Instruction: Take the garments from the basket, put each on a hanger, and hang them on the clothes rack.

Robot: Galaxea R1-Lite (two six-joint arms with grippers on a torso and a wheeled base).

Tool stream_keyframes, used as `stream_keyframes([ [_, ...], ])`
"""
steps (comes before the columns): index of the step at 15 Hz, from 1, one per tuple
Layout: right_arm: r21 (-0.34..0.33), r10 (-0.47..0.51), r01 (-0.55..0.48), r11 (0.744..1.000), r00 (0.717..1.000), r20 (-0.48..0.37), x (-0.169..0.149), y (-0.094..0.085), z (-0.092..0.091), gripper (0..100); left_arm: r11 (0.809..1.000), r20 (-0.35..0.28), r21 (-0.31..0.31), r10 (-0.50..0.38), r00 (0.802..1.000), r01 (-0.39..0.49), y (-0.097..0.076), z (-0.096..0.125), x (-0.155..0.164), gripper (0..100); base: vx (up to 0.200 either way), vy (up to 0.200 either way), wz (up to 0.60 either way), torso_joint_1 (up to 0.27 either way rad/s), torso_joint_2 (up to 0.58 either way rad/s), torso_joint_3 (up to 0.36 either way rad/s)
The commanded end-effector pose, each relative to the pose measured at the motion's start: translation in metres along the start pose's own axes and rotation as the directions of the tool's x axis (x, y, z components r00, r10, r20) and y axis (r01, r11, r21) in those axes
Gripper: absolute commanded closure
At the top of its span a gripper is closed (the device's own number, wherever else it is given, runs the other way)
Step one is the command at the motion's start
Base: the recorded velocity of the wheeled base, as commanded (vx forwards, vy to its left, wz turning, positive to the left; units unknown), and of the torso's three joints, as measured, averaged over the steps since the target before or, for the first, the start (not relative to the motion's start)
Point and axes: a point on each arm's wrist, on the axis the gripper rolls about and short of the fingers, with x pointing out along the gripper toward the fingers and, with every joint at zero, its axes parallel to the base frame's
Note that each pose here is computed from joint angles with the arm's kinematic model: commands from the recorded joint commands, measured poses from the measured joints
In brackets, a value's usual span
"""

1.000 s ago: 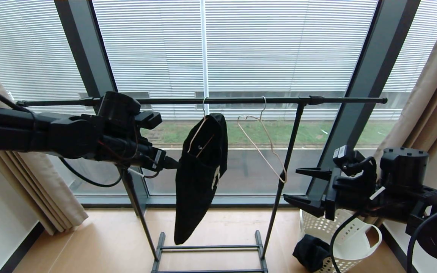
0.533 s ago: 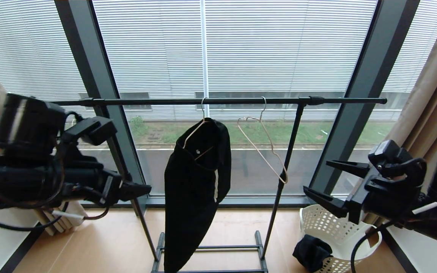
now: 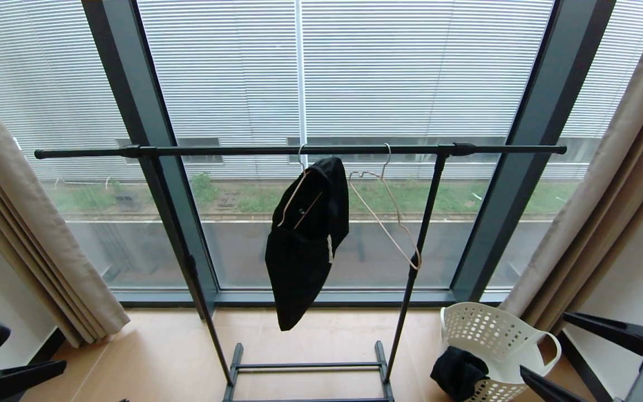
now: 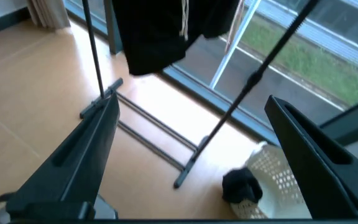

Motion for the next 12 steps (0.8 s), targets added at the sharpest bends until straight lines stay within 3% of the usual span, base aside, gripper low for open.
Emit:
stream_keyframes([
  [1,0.0,-0.075,0.075,0.997,0.997,0.032,-0.044,0.008,-0.03,0,0.999,0.128,-0.002,0.054,0.99,-0.054,-0.004,-0.036,-0.024,0,0.0,0.0,0.0,0.0,0.0,0.0],
  [4,0.01,-0.152,0.152,0.988,0.988,0.018,-0.071,0.012,-0.055,0,0.99,0.177,-0.011,0.137,0.975,-0.138,-0.005,-0.07,-0.029,0,0.0,0.0,0.0,0.0,0.0,0.0],
  [7,0.056,-0.3,0.299,0.953,0.954,0.023,-0.084,0.017,-0.075,0,0.988,0.254,-0.019,0.153,0.955,-0.153,-0.007,-0.097,-0.033,0,0.0,0.0,0.0,0.0,0.0,0.0],
  [10,0.117,-0.502,0.494,0.862,0.864,0.047,-0.09,0.023,-0.081,0,0.977,0.28,-0.043,0.214,0.936,-0.211,-0.009,-0.109,-0.033,0,0.0,0.0,0.0,0.0,0.0,0.0],
  [12,0.129,-0.57,0.559,0.819,0.817,0.086,-0.093,0.028,-0.083,0,0.97,0.31,-0.057,0.243,0.919,-0.237,-0.01,-0.111,-0.036,0,0.0,0.0,0.0,0.0,0.0,0.0],
])
